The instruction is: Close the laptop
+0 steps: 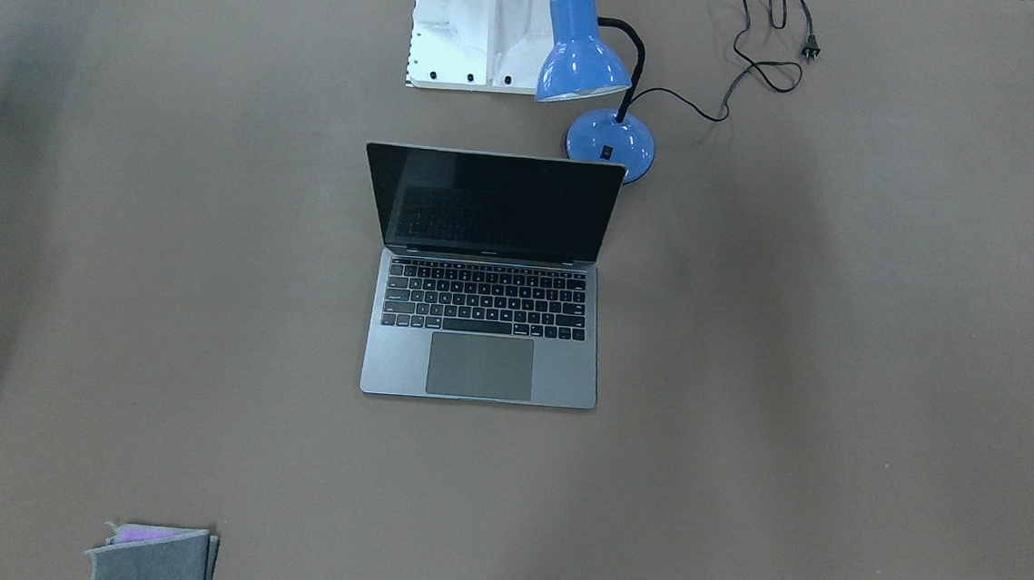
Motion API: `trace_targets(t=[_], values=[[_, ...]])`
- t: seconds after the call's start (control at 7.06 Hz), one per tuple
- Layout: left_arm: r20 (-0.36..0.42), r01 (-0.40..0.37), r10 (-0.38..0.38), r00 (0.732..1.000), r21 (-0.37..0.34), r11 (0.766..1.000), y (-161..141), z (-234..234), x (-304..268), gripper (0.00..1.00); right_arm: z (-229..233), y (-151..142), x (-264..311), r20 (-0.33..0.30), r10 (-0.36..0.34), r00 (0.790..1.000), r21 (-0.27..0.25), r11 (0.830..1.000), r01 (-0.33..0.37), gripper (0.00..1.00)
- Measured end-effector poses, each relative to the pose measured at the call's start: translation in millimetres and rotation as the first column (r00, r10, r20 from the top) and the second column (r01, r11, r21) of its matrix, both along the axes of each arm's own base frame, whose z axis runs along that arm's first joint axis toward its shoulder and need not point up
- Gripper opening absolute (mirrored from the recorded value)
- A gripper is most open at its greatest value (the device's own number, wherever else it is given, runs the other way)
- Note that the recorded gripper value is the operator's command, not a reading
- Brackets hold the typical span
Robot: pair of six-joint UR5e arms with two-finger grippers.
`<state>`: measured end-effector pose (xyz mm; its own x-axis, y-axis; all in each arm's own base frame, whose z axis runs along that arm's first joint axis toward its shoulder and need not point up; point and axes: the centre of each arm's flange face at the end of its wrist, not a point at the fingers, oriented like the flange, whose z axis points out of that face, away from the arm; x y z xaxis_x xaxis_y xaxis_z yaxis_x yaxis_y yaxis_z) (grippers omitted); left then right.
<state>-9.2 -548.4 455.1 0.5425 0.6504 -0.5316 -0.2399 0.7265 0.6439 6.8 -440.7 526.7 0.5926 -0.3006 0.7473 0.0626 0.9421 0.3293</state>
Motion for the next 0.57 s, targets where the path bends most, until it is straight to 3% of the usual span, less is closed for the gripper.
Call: trace_targets(t=[0.14,0.28,0.57], values=[[-0.042,-0.002,0.000,0.999,-0.056,0.998,1.3,-13.0,32.0,0.98,-9.2,0.4,-13.7,0.048,0.021,0.999,-0.031,0.999,-0.020,1.00],[-0.095,0.024,-0.037,0.995,-0.131,0.991,6.6,-33.6,67.1,0.98,-18.8,1.7,-31.8,0.083,0.045,0.996,-0.057,0.998,-0.041,0.95],[-0.209,0.049,-0.103,0.972,-0.250,0.967,24.3,-67.0,129.7,0.98,-43.2,10.7,-60.5,0.125,0.078,0.989,-0.096,0.993,-0.066,0.95]])
